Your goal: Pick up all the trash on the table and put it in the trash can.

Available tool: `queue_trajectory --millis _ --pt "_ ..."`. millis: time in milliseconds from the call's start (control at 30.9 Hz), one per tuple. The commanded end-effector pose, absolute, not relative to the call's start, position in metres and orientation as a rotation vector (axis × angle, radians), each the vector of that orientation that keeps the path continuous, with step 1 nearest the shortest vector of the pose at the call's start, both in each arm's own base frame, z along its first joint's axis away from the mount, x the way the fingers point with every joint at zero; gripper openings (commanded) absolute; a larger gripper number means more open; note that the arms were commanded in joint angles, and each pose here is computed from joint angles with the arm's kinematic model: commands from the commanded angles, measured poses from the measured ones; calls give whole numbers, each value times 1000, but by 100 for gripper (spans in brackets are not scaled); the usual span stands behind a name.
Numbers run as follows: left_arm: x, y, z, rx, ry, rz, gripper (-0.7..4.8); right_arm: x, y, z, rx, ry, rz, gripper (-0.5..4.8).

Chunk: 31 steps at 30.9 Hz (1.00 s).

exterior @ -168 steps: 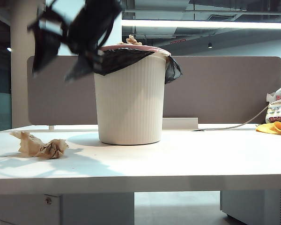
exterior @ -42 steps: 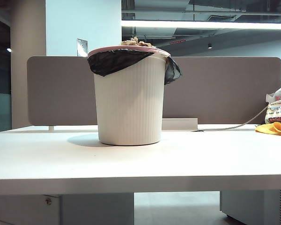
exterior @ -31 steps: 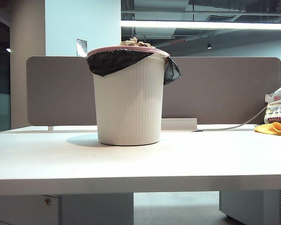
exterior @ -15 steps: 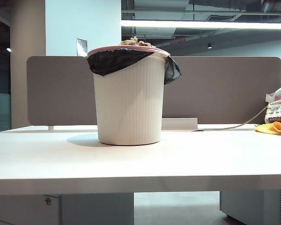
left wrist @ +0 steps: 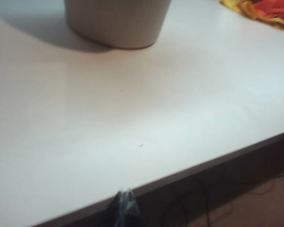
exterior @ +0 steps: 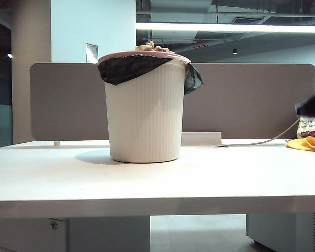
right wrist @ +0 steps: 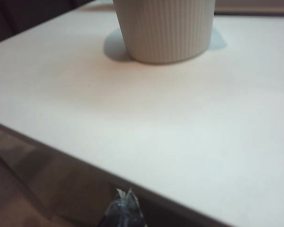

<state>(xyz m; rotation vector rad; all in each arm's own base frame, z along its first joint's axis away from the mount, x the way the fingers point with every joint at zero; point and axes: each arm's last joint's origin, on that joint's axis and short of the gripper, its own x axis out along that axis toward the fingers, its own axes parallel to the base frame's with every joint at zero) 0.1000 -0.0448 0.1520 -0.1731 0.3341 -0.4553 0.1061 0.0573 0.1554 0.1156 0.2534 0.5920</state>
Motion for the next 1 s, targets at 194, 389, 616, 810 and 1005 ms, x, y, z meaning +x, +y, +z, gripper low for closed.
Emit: queue_trajectory --millis 194,389,616,810,1005 --pt "101 -44 142 -176 325 -432 -5 105 56 145 110 283 545 -5" --pt "101 -44 142 -203 333 -422 2 104 55 140 104 338 539 4" --pt "101 -44 142 -203 333 -422 2 104 55 139 103 339 537 4" --pt "100 -43 144 -209 310 -419 2 103 54 141 107 324 533 4" --pt "99 -26 155 -246 168 -330 2 101 41 151 138 216 471 4"
